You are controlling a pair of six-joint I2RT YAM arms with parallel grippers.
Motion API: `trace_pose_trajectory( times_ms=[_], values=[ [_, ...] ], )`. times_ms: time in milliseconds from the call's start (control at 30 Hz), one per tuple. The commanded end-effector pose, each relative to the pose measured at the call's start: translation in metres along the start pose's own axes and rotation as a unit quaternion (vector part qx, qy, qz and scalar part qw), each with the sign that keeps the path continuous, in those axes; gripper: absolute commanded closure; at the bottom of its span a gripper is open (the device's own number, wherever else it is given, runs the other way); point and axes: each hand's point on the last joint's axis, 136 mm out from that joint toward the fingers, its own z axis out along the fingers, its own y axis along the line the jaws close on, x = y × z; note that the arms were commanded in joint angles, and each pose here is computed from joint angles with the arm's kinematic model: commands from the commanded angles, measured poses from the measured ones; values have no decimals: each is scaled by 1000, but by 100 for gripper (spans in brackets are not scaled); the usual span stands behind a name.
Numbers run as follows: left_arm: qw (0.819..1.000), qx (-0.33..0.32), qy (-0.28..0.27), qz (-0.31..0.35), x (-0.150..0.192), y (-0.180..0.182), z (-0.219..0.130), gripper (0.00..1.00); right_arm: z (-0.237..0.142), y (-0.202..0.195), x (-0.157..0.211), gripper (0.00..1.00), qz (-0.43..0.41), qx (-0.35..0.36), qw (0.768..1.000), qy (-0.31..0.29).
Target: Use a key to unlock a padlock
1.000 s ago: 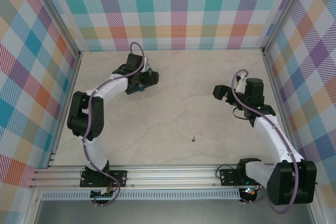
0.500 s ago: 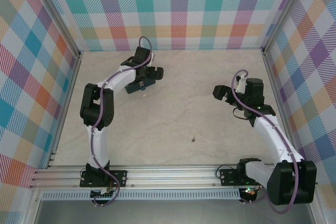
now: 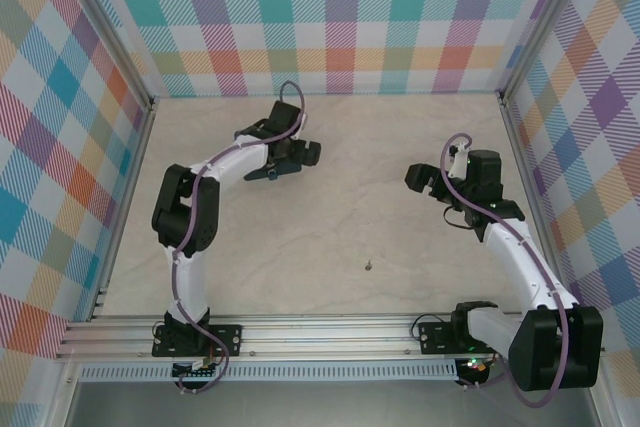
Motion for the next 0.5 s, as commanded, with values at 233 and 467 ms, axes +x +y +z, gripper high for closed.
trace_pose_trajectory(
  times_ms=[233,467],
  values=[
    [1000,0,26,-15,61,-52,-35,0,2,-2,15,0,0,-2,1000,23],
    [999,25,22,-23,79,-82,-55,0,3,-3,20,0,3,-1,1000,29]
  ],
)
